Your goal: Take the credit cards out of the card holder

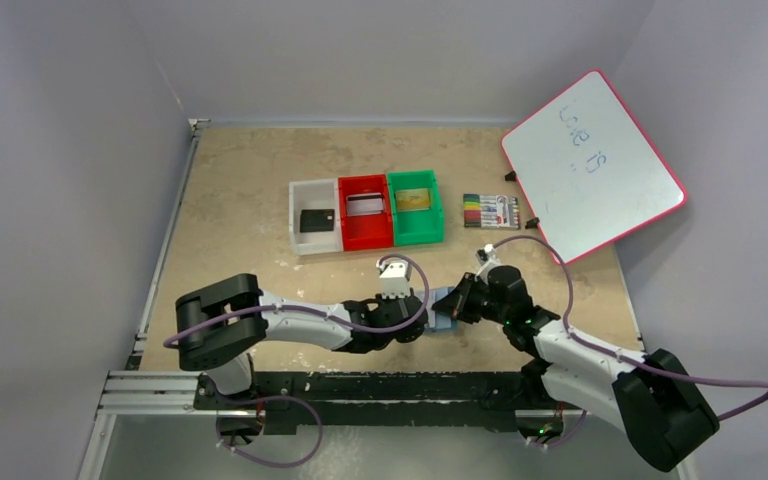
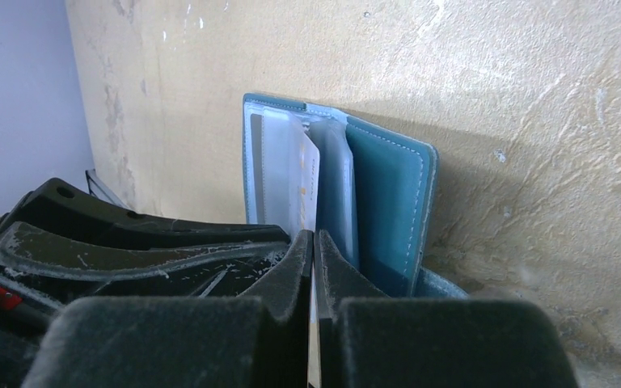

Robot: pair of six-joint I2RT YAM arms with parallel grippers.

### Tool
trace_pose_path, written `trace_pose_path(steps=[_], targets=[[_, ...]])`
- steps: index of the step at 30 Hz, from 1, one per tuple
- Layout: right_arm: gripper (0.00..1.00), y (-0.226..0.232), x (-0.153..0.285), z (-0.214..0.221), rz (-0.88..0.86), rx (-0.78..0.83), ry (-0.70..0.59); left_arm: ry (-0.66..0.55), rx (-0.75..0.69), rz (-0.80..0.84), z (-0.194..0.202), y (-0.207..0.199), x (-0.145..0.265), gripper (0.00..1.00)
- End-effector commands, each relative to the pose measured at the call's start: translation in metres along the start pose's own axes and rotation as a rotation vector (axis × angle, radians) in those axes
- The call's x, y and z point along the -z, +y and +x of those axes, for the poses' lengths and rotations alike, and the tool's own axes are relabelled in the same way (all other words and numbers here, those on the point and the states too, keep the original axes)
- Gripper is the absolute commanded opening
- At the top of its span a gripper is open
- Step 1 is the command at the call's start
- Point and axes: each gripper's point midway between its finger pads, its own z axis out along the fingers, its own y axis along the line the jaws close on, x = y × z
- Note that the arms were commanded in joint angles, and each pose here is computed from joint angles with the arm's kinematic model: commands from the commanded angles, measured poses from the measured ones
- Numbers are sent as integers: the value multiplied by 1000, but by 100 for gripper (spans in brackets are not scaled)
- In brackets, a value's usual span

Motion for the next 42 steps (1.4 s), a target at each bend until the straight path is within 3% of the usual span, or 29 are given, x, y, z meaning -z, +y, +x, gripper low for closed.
trace_pose_path(steps=[1, 4, 12, 14, 19, 24, 29, 36, 42], targets=[[3, 11, 1, -8, -55, 0, -43, 35, 3, -15, 12, 6, -3, 14], [10, 17, 1, -6, -98, -17, -36, 46, 9, -18, 18, 11, -3, 10], [13, 22, -4, -1, -142, -36, -8, 40, 18, -17, 17, 13, -1, 6], [12, 21, -5, 1, -143, -30, 3, 39, 17, -18, 17, 14, -1, 6], [0, 19, -4, -3, -119, -25, -18, 25, 22, -34, 13, 18, 0, 6], [0, -3, 0, -12, 23, -12, -67, -18, 26, -86, 5, 32, 5, 8], [0, -14, -5, -2, 52, 4, -24, -45, 25, -107, -2, 40, 10, 9], [0, -7, -24, -1, -14, -6, 5, -88, 45, -142, -13, 51, 19, 8], [0, 5, -37, 1, -70, -18, 34, -192, 87, -154, -47, 59, 48, 11]])
